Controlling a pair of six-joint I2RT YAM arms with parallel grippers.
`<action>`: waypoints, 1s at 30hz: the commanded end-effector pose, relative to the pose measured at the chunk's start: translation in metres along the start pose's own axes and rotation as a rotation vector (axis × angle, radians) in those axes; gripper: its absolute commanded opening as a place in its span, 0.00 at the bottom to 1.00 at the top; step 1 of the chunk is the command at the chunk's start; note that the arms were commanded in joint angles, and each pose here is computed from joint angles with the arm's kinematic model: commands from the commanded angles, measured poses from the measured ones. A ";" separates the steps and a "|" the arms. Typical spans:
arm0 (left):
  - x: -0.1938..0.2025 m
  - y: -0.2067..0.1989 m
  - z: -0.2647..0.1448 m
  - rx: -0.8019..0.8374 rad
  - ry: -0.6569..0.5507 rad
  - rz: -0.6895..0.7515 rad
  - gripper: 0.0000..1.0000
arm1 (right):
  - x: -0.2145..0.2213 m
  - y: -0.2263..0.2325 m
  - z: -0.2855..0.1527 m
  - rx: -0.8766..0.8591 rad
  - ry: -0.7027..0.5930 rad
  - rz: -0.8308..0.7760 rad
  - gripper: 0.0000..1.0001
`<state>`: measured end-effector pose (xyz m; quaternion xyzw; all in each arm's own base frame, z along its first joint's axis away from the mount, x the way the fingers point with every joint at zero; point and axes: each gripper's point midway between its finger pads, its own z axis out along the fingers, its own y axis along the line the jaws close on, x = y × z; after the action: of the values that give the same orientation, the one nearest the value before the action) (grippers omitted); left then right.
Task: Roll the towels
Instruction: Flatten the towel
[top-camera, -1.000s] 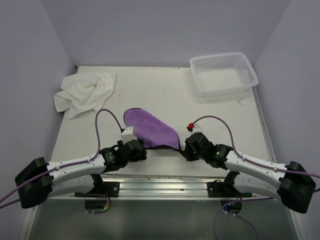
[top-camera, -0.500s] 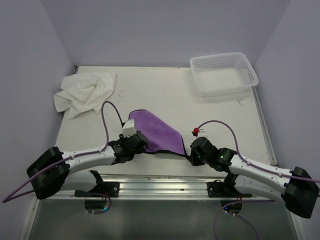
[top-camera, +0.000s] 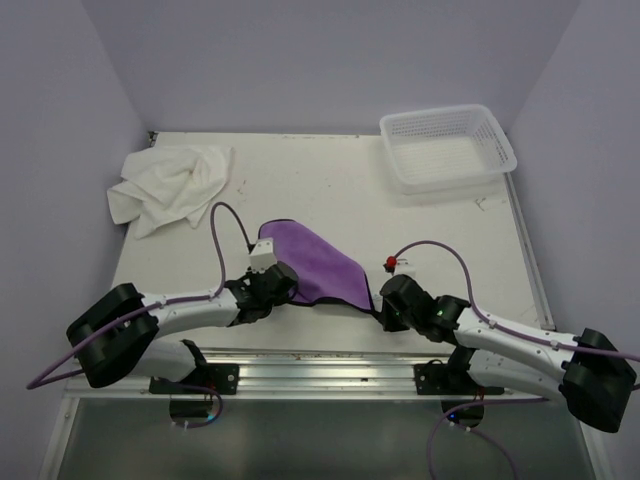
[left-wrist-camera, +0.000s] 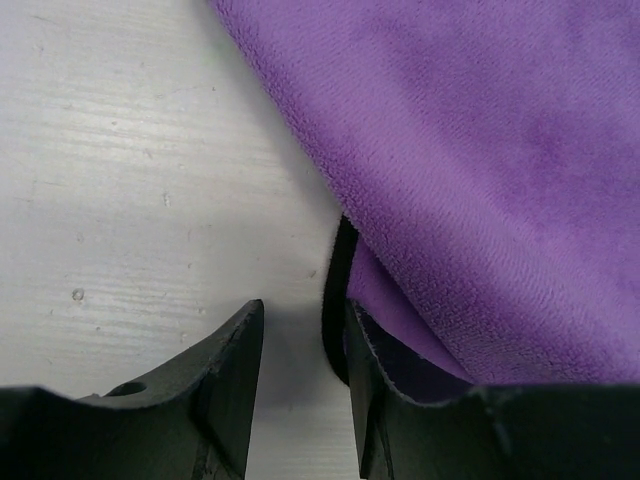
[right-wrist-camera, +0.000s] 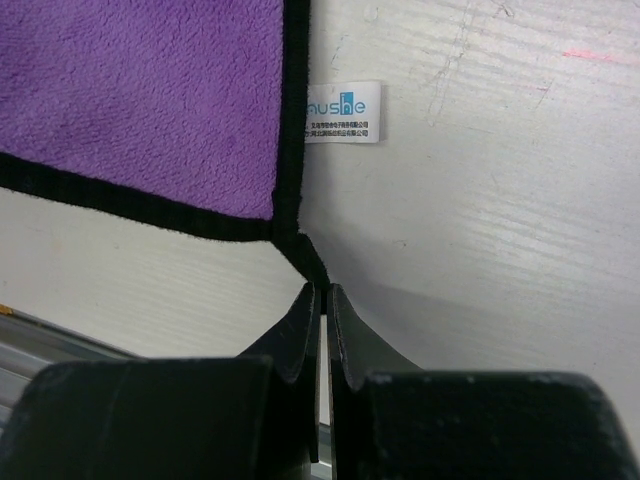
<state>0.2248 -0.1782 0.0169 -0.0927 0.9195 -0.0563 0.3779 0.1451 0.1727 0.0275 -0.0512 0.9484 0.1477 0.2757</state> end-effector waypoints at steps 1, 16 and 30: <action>-0.002 -0.007 0.005 0.024 -0.016 -0.005 0.40 | -0.005 0.004 0.003 -0.009 -0.026 0.020 0.00; -0.003 -0.017 -0.004 0.129 -0.027 -0.060 0.45 | -0.007 0.006 0.001 -0.015 -0.034 0.030 0.00; 0.004 -0.026 0.000 0.172 -0.014 -0.058 0.46 | -0.005 0.005 0.004 -0.010 -0.027 0.029 0.00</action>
<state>0.2231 -0.2001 0.0212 -0.0896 0.9082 -0.1394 0.3844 0.1452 0.1733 0.0254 -0.0468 0.9494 0.1473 0.2734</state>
